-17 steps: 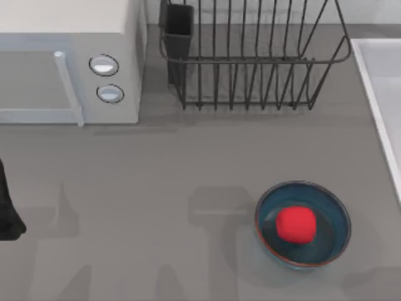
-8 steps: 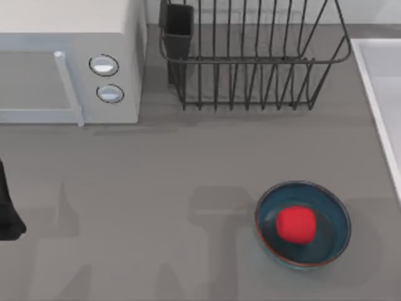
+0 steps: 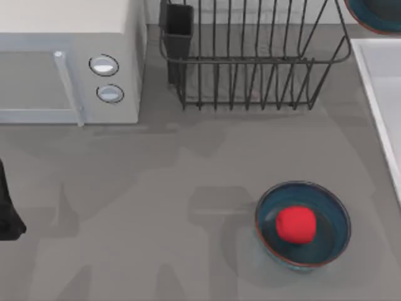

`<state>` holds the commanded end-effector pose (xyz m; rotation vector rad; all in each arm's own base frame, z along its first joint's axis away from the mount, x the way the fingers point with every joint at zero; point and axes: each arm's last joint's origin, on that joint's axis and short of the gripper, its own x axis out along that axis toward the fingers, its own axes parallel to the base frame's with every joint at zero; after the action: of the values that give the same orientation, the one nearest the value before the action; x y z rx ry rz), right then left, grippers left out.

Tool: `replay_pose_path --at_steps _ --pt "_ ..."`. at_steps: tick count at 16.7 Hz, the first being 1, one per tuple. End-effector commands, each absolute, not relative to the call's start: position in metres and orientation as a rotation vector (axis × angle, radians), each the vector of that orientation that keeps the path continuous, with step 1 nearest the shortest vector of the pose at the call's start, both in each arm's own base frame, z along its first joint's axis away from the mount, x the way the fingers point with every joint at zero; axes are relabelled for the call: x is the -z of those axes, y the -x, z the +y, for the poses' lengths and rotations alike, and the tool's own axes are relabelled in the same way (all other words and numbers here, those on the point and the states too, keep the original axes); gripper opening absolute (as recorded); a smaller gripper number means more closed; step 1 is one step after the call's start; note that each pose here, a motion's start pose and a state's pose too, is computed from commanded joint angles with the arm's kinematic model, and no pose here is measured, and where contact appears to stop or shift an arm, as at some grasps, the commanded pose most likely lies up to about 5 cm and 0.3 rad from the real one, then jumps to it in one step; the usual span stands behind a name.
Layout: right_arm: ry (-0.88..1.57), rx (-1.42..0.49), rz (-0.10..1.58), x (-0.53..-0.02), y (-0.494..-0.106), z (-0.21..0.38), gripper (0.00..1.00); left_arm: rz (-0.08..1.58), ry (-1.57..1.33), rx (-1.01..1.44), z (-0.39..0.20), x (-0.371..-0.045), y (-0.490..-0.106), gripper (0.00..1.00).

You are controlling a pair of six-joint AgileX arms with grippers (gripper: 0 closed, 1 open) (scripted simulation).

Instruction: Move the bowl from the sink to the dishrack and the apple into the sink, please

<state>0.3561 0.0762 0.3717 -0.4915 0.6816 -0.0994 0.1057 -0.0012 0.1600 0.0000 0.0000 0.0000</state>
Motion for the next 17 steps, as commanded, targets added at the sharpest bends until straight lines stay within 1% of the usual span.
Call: replay_pose_path --at_steps 2,4,6,8,10,12,17 --pt "0.433 0.077 0.497 -0.379 -0.352 0.134 0.00 0.000 0.000 0.000 -0.001 -0.160 -0.106 1.00" --pt "0.337 0.058 0.331 -0.388 -0.339 0.181 0.00 0.000 0.000 0.000 -0.001 -0.160 -0.106 1.00" --pt "0.225 0.044 0.193 -0.399 -0.322 0.216 0.00 0.000 0.000 0.000 -0.001 -0.160 -0.106 1.00" --pt "0.119 0.030 0.092 -0.409 -0.305 0.240 0.00 0.000 0.000 0.000 -0.001 -0.160 -0.106 1.00" --pt "0.042 0.019 0.030 -0.415 -0.291 0.255 0.00 0.000 0.000 0.000 -0.001 -0.160 -0.106 1.00" --pt "0.004 0.011 0.003 -0.419 -0.283 0.263 0.00 0.000 0.000 0.000 -0.001 -0.160 -0.106 1.00" --pt "0.001 0.009 0.003 -0.418 -0.284 0.263 0.00 0.000 0.000 0.000 -0.001 -0.160 -0.106 1.00"
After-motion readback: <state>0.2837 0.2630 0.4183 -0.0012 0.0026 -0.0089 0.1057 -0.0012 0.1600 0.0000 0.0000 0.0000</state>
